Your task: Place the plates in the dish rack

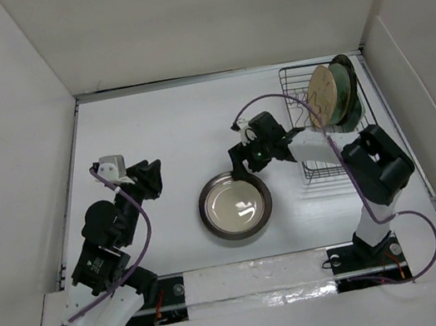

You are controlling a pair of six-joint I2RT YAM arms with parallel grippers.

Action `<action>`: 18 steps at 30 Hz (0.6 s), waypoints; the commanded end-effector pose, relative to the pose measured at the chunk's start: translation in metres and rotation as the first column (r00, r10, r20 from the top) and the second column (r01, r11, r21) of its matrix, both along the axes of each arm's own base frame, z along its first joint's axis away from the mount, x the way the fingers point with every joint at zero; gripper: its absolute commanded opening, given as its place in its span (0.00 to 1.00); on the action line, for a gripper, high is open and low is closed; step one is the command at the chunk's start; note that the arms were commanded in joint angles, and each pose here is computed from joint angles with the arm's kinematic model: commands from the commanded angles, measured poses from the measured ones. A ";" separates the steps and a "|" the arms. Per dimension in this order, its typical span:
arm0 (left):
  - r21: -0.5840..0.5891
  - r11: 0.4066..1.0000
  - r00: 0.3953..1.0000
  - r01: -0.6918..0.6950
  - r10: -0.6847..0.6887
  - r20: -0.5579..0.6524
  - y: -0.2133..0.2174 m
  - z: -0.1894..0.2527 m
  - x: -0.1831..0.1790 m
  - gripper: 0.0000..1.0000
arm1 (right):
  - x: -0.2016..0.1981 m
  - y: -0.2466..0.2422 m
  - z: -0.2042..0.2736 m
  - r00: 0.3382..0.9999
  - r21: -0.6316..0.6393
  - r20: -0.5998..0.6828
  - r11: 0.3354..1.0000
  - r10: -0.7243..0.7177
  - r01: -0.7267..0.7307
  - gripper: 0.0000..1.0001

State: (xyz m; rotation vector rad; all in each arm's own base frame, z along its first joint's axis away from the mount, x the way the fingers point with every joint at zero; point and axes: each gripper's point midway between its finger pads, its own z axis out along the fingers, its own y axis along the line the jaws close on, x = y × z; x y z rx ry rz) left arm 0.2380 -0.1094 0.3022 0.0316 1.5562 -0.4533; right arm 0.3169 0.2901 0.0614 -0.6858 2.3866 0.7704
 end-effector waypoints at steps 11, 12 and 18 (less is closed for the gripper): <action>-0.038 0.999 0.999 0.006 -0.004 0.050 0.001 0.015 -0.002 0.33 | -0.050 -0.011 -0.046 0.975 0.060 -0.221 0.998 0.020 -0.007 0.67; -0.036 0.999 0.999 0.005 -0.003 0.046 0.001 0.014 -0.002 0.33 | -0.058 -0.007 -0.047 0.965 0.088 -0.256 0.996 0.049 -0.027 0.65; -0.039 0.999 0.998 -0.003 0.005 0.055 0.003 0.017 -0.004 0.33 | -0.080 0.008 -0.054 0.939 0.142 -0.324 0.987 0.114 -0.071 0.49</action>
